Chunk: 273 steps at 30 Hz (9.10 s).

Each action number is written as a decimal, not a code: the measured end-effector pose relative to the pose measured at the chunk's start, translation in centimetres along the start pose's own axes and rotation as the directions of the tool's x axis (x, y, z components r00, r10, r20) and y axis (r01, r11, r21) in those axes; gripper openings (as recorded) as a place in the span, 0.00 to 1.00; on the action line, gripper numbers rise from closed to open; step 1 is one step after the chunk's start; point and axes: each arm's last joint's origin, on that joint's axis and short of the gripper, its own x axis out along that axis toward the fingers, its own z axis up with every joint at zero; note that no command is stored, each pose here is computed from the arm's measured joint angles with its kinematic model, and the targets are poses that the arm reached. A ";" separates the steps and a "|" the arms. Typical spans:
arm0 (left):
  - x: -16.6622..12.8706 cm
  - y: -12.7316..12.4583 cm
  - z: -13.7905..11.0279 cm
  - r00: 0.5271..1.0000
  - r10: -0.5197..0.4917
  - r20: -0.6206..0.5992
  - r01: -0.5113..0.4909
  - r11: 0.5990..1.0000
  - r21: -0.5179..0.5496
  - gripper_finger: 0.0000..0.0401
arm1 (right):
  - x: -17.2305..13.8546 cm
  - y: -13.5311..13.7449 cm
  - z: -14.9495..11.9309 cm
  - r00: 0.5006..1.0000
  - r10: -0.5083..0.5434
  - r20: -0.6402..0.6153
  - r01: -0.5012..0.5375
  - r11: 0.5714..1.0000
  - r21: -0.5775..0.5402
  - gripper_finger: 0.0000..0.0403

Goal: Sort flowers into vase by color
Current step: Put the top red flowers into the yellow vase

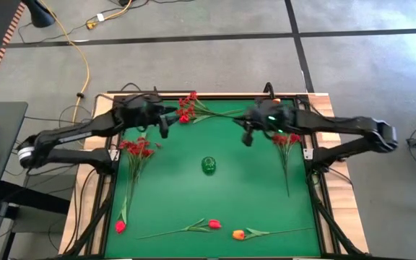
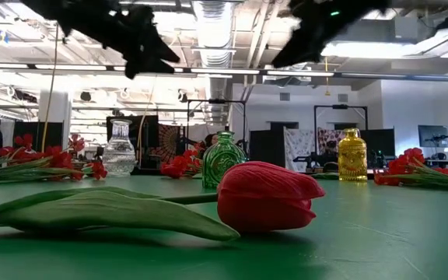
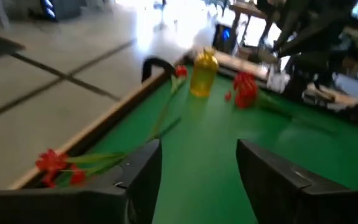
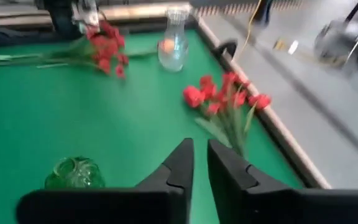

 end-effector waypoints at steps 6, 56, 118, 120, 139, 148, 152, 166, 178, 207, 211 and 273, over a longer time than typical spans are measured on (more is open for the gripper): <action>2.7 0.0 0.2 0.994 -0.079 -0.072 0.082 0.996 0.045 0.50 | 6.1 -1.8 1.8 0.983 -0.008 -0.186 0.014 0.999 0.029 0.42; 4.4 0.3 1.4 0.990 0.134 -0.039 -0.138 0.982 -0.130 0.50 | 16.8 -12.1 -9.7 0.705 0.068 -0.705 0.088 0.979 0.183 0.47; 4.4 0.2 1.5 0.993 0.111 -0.036 -0.115 0.984 -0.137 0.50 | 15.4 -10.9 -7.2 0.643 0.116 -0.757 0.039 0.982 0.184 0.04; 4.4 0.2 1.5 0.993 0.109 -0.034 -0.113 0.984 -0.138 0.50 | 14.9 -10.7 -5.9 0.661 0.118 -0.741 0.028 0.983 0.181 0.04; 4.4 -0.1 2.1 0.999 0.033 0.021 -0.030 0.990 -0.138 0.50 | 10.8 -9.5 -0.4 0.863 0.193 -0.466 -0.044 0.949 0.313 0.09; 4.4 -0.2 2.0 1.000 -0.029 -0.003 0.029 0.990 -0.138 0.50 | 16.9 -8.8 -3.6 0.860 0.141 -0.491 0.015 0.953 0.301 0.24; 4.4 -0.2 1.8 0.999 -0.029 -0.016 0.027 0.990 -0.141 0.50 | 18.1 -8.8 -5.1 0.832 0.110 -0.544 0.059 0.957 0.284 0.36; 4.4 -0.1 1.8 1.000 -0.018 -0.015 0.016 0.990 -0.143 0.50 | 18.3 -8.9 -6.7 0.787 0.023 -0.616 0.155 0.960 0.235 0.61; 4.4 -0.1 1.8 1.000 -0.017 -0.014 0.015 0.987 -0.159 0.50 | 18.7 -8.2 -9.3 0.801 -0.009 -0.598 0.179 0.958 0.225 0.59; 4.4 -0.1 1.8 1.000 -0.018 -0.015 0.015 0.987 -0.161 0.50 | 14.5 -6.1 -5.2 0.866 0.010 -0.500 0.138 0.956 0.259 0.06; 4.4 -0.1 1.8 1.000 -0.018 -0.015 0.016 0.987 -0.160 0.50 | 12.7 -6.8 -3.2 0.909 0.014 -0.417 0.121 0.948 0.295 0.06; 4.4 -0.1 1.8 1.000 0.005 -0.012 -0.007 0.984 -0.177 0.50 | -5.1 -9.9 -13.7 0.673 -0.717 0.182 0.554 0.651 0.518 0.06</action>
